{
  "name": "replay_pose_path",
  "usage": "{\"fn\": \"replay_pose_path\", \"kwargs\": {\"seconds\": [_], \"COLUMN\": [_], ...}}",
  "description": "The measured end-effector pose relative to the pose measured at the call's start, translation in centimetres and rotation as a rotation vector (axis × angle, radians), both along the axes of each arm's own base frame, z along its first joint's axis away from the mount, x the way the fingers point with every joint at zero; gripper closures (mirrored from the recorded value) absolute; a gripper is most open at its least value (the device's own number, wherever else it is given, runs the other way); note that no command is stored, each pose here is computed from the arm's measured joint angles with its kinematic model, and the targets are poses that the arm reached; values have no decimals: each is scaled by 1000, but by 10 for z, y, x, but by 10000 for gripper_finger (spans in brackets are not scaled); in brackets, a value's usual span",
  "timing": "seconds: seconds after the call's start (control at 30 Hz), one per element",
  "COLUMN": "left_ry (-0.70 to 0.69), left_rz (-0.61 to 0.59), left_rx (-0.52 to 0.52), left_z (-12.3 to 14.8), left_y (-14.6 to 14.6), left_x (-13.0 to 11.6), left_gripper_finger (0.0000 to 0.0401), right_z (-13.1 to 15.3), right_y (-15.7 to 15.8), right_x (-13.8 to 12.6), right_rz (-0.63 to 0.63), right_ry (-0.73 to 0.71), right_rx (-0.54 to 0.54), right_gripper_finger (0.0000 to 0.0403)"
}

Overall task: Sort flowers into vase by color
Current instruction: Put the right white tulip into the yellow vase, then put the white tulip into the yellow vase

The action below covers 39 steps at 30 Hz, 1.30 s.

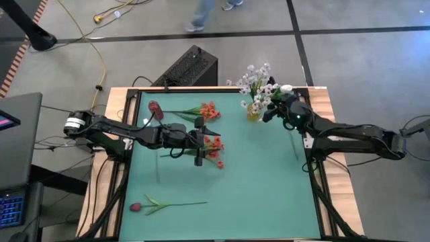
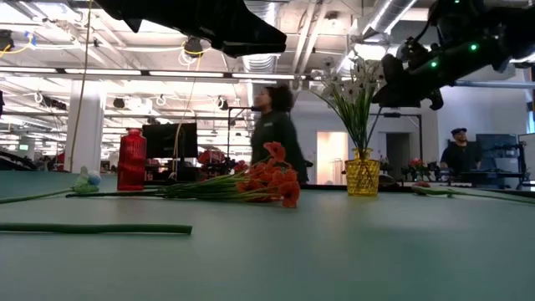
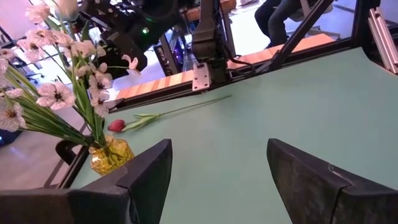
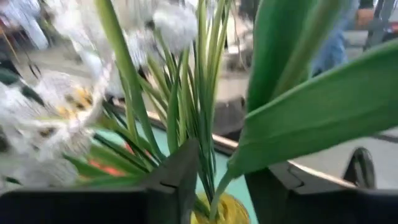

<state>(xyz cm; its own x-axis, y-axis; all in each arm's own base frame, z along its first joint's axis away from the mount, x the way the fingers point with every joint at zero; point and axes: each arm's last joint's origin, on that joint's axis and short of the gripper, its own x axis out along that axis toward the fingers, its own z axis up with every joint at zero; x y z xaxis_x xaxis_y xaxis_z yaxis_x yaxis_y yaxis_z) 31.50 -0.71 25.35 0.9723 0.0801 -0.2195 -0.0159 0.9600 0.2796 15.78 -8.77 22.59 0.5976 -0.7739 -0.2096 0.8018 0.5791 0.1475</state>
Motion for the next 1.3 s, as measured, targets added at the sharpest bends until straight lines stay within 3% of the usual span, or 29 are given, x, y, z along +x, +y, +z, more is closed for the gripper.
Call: {"fn": "replay_pose_path", "kwargs": {"seconds": [0.2,0.4,0.63,0.87,1.03,1.17,1.3], "left_ry": [21,29,61,191,379,559,731], "left_rz": [4,4,4,68,156,268,517], "left_rx": [2,3,11,-12,-118,-276,-513], "left_z": [-2,-3,-1,7,2,-8,-22], "left_y": [0,0,0,3,4,5,4], "left_x": [0,-1,-6,-30,-55,-74,-94], "left_gripper_finger": [150,150,150,150,150,150,150], "right_z": [13,33,54,62,59,58,58], "right_y": [-1,-2,4,13,24,35,47], "right_x": [-4,-10,-14,-20,-20,-17,-13], "right_rz": [-2,-10,98,258,376,451,483], "right_ry": [179,282,349,415,454,445,418], "right_rx": [133,174,262,370,451,509,557], "right_gripper_finger": [163,109,86,85,85,85,85]}}
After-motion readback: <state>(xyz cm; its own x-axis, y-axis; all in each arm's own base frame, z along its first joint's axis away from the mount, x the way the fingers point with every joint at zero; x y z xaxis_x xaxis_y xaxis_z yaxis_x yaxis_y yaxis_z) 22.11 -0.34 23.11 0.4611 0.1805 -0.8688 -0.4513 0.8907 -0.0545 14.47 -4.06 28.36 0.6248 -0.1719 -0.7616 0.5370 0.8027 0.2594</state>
